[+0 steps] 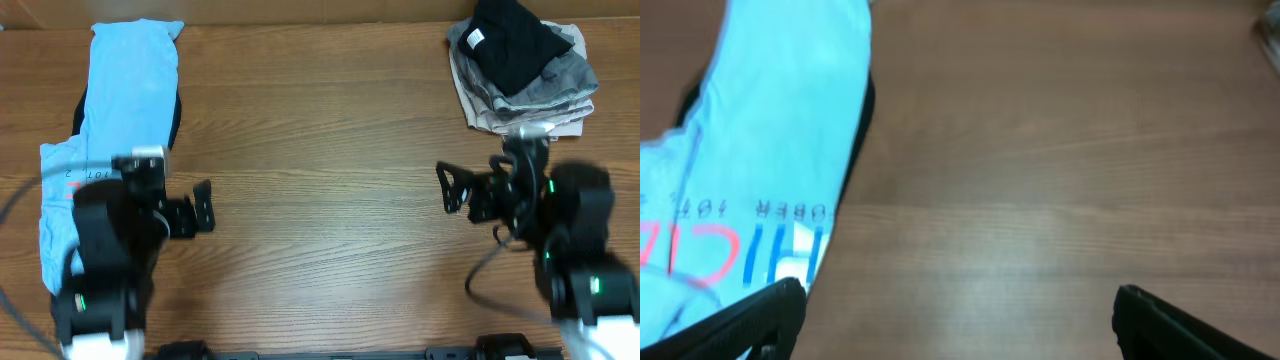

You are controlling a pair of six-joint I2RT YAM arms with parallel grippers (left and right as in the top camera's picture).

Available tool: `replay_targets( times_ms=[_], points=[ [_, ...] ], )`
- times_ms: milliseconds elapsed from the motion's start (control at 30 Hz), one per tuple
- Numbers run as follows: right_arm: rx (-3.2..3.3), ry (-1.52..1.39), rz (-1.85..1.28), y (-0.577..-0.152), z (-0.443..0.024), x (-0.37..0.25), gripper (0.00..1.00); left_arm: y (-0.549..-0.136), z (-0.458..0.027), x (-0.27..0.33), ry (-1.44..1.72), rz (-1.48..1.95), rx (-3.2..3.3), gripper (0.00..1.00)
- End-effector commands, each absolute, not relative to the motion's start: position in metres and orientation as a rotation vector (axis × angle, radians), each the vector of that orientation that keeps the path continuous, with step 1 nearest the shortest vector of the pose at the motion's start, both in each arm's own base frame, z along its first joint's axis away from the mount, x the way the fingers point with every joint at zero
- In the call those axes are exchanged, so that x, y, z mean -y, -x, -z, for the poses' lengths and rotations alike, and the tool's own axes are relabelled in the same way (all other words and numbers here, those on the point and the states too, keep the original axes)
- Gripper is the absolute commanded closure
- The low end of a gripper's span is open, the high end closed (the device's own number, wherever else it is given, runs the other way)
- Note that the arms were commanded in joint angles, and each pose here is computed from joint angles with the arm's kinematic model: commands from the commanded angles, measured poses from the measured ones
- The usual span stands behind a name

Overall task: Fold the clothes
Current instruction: 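Reach the left gripper to the light-blue shirt's lower edge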

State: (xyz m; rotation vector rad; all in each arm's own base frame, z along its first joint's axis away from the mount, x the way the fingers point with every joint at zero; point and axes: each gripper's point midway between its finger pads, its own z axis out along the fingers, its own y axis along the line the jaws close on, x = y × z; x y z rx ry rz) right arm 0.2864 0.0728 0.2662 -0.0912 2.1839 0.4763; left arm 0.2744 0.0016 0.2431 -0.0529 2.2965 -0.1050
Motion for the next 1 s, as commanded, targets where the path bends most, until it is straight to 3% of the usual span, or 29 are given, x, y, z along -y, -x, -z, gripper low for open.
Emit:
replay_targets(
  times_ms=[0, 233, 267, 300, 567, 967],
  points=[
    [-2.236, 0.114, -0.553, -0.308, -0.268, -0.085, 0.00, -0.298, -0.250, -0.006, 0.047, 0.090, -2.364, 0.00],
    [-2.391, 0.117, -0.676, -0.342, -0.214, -0.101, 0.00, -0.355, -0.189, -0.015, 0.038, 0.071, -2.519, 0.00],
    [-2.426, 0.107, -0.681, -0.346, -0.202, -0.101, 0.00, -0.358, -0.172, -0.024, 0.090, 0.021, -2.572, 0.14],
    [-2.446, 0.101, -0.683, -0.348, -0.195, -0.101, 0.00, -0.358, -0.162, -0.030, 0.142, -0.014, -2.599, 0.17],
    [-2.541, 0.071, -0.694, -0.354, -0.162, -0.102, 0.03, -0.353, -0.104, -0.075, 0.347, -0.262, -2.756, 0.14],
    [-2.579, 0.056, -0.684, -0.358, -0.147, -0.100, 0.12, -0.359, -0.026, -0.120, 0.507, -0.307, -2.866, 0.17]
  ],
)
